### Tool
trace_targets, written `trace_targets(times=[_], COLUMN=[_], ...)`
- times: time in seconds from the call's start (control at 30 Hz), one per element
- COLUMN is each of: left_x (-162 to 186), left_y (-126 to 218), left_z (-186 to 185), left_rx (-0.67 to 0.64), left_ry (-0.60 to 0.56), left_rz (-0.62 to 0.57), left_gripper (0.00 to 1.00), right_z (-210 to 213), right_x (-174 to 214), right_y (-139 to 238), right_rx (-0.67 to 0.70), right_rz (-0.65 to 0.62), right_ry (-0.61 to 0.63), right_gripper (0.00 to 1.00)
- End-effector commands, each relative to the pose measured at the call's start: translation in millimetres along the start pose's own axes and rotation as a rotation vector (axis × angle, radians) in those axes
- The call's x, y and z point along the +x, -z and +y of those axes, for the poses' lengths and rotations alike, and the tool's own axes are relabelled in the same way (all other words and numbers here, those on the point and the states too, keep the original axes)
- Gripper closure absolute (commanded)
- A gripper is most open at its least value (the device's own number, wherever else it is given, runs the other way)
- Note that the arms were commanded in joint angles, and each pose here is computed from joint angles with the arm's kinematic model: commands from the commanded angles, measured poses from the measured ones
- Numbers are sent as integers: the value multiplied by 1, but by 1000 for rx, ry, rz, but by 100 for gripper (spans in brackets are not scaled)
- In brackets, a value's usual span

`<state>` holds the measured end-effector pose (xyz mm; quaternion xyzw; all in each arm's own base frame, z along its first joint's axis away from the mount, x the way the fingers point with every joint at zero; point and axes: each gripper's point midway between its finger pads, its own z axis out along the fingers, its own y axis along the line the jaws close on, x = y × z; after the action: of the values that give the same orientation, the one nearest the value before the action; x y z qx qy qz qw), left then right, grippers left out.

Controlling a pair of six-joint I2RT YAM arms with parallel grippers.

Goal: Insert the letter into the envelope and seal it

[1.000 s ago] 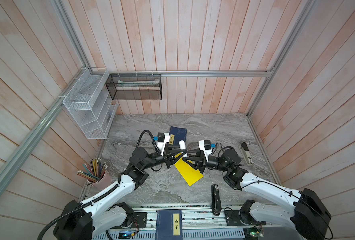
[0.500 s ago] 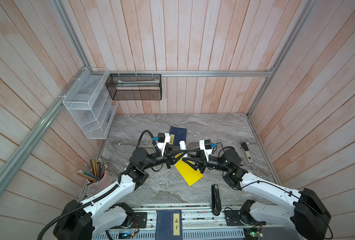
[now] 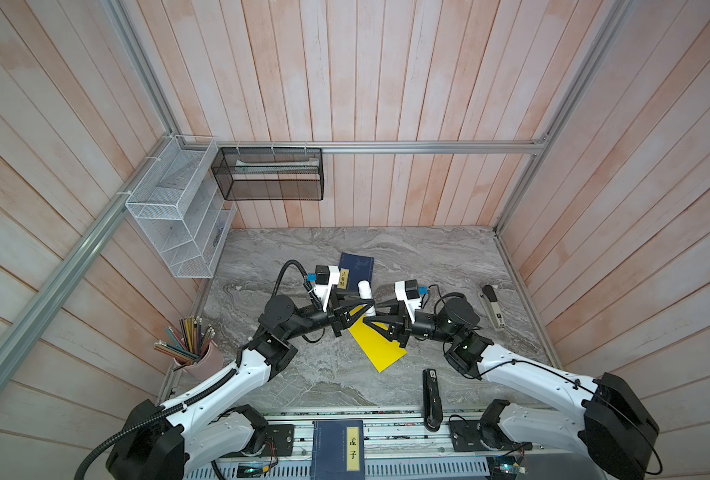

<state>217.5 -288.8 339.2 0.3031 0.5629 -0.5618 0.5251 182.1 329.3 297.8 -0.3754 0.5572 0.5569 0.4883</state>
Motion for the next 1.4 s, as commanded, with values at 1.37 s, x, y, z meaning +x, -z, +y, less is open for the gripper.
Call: trace_targets(times=[1.37], left_x=[1], left_y=[-2], left_z=[16], left_rx=[-227], left_ry=[-137], left_rz=[-14], left_gripper=[100], right_z=[-24], right_x=[-21], right_y=[-1], right_rx=[325], right_rz=[-42], right_ry=[139], right_gripper=[100])
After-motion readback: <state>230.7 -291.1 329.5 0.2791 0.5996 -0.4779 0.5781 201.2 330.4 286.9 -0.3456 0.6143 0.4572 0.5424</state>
